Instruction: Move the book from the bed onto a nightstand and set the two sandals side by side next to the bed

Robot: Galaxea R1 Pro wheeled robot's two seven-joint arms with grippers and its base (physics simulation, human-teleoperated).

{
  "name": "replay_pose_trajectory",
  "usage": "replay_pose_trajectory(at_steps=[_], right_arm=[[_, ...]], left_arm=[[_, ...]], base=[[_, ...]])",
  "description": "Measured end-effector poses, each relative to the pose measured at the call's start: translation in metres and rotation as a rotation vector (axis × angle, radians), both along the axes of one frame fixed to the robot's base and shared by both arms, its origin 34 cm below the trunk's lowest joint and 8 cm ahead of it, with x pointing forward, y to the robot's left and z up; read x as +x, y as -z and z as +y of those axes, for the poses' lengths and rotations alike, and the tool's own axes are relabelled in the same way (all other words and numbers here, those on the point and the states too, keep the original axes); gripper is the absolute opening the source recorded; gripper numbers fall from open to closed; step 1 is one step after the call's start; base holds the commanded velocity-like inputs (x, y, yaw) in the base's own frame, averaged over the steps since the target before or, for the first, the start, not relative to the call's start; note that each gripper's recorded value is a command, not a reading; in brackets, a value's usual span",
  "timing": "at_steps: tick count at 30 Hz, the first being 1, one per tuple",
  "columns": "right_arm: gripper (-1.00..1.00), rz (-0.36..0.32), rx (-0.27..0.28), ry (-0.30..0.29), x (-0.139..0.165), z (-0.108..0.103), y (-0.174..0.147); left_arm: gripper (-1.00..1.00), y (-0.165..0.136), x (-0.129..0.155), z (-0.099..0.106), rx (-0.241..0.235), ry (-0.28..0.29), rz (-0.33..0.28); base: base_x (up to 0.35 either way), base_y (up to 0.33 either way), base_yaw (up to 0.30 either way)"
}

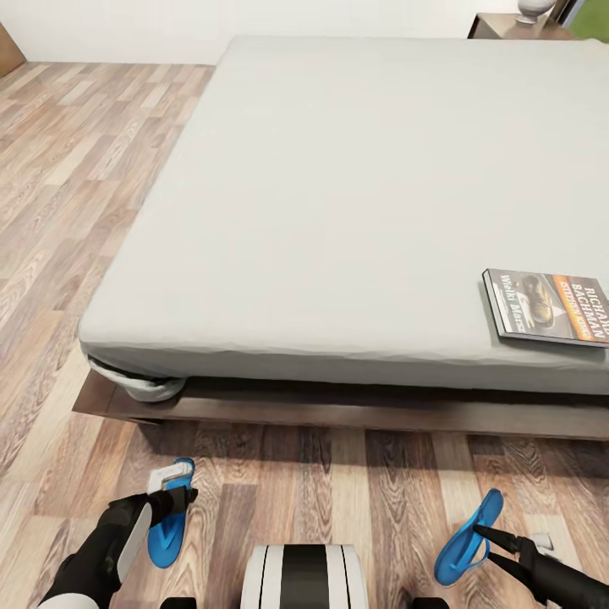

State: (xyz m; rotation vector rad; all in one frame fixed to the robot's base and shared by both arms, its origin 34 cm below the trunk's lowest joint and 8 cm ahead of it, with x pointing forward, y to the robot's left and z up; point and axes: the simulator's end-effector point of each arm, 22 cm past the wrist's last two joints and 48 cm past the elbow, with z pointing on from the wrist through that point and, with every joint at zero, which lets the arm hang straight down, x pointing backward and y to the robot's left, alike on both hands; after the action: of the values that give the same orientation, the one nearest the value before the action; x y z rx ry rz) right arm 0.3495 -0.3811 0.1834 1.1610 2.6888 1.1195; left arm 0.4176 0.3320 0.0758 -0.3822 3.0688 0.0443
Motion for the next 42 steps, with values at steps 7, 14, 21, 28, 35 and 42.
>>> replay_pose_trajectory(at_steps=[7, 14, 21, 28, 35, 42], right_arm=[[-1.00, -0.043, -0.052, -0.013, 0.015, -0.007, -0.002], [-1.00, -0.075, -0.106, -0.024, 0.023, -0.016, -0.004], [-1.00, -0.106, -0.161, -0.030, 0.031, -0.026, -0.007], [-1.00, 0.023, -0.901, -0.021, 0.011, -0.180, 0.024], [-1.00, 0.022, -0.901, -0.022, 0.011, -0.179, 0.024], [-1.00, 0.023, -0.902, -0.021, 0.011, -0.180, 0.024]], left_arm=[[1.00, -0.010, 0.010, -0.003, -0.004, -0.002, -0.028], [1.00, -0.020, 0.021, -0.004, -0.005, -0.002, -0.056], [1.00, -0.032, 0.034, -0.003, -0.004, -0.003, -0.087], [1.00, -0.034, 0.035, -0.003, -0.007, -0.007, -0.091], [1.00, -0.045, 0.057, -0.030, -0.240, -0.121, -0.180], [1.00, -0.080, 0.086, -0.051, -0.525, -0.147, -0.312]], base=[[0.000, 0.000, 0.000], [0.000, 0.000, 0.000], [0.000, 0.000, 0.000], [0.000, 0.000, 0.000], [0.000, 0.000, 0.000], [0.000, 0.000, 0.000]])
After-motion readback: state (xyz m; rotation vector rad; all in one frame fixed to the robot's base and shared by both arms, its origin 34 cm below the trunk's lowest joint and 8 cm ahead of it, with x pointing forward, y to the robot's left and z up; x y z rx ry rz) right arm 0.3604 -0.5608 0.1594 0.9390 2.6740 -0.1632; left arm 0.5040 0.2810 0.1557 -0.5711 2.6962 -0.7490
